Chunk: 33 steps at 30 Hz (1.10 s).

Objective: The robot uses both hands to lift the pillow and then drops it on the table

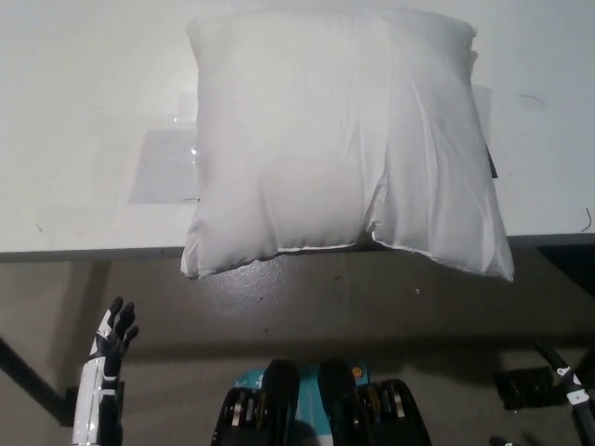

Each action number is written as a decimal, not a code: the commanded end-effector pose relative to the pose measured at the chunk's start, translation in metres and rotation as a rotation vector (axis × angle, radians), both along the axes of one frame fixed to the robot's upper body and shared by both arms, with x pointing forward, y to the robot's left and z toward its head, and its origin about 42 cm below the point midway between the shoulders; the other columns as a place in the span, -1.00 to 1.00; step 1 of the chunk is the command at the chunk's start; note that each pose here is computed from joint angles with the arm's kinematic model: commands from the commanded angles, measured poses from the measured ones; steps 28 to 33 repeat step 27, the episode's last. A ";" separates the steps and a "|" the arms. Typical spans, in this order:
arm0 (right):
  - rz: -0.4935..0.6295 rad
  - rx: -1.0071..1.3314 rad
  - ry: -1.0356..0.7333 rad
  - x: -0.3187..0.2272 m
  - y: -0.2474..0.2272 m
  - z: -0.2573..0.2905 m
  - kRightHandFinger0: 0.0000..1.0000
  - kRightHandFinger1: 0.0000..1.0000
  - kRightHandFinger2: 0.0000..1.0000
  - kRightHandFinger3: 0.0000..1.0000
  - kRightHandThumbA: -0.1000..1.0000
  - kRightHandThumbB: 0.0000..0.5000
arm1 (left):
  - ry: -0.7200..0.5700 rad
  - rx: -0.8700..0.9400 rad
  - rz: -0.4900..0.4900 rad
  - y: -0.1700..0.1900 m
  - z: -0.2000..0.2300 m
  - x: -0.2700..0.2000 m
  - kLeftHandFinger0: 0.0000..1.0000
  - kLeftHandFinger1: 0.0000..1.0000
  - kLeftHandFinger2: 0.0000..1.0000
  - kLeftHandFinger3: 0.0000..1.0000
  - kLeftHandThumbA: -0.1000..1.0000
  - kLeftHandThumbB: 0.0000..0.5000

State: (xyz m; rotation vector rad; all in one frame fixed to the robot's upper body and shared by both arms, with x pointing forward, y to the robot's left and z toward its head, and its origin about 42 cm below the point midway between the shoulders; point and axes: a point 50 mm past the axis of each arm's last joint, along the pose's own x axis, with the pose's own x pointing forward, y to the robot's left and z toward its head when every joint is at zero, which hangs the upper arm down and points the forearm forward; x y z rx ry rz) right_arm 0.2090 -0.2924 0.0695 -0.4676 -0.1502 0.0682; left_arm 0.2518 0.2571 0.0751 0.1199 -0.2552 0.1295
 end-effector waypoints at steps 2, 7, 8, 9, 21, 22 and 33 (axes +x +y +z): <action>0.010 -0.021 -0.088 0.008 -0.007 0.009 1.00 1.00 1.00 1.00 1.00 -0.22 | -0.056 -0.003 -0.023 -0.001 0.010 0.011 1.00 1.00 1.00 1.00 1.00 -0.08; -0.004 -0.022 -0.070 0.006 -0.009 0.005 1.00 1.00 1.00 1.00 1.00 -0.11 | -0.058 0.013 -0.021 0.000 0.011 0.009 1.00 1.00 1.00 1.00 1.00 -0.18; -0.004 -0.022 -0.070 0.005 -0.009 0.004 1.00 1.00 1.00 1.00 1.00 -0.12 | -0.056 0.019 -0.021 0.000 0.010 0.008 1.00 1.00 1.00 1.00 1.00 -0.18; -0.004 -0.022 -0.069 0.004 -0.009 0.004 1.00 1.00 1.00 1.00 1.00 -0.13 | -0.055 0.019 -0.021 0.001 0.010 0.008 1.00 1.00 1.00 1.00 1.00 -0.18; 0.016 -0.009 -0.044 -0.007 -0.010 0.002 1.00 1.00 1.00 1.00 1.00 -0.27 | -0.032 0.006 -0.024 0.000 0.004 -0.003 1.00 1.00 1.00 1.00 1.00 -0.30; 0.010 -0.010 -0.041 -0.007 -0.010 0.001 1.00 1.00 1.00 1.00 1.00 -0.23 | -0.031 0.009 -0.020 0.000 0.004 -0.002 1.00 1.00 1.00 1.00 1.00 -0.27; 0.012 -0.018 -0.053 -0.003 -0.011 0.002 1.00 1.00 1.00 1.00 1.00 -0.32 | -0.038 0.028 -0.011 0.000 0.005 0.002 1.00 1.00 1.00 1.00 1.00 -0.33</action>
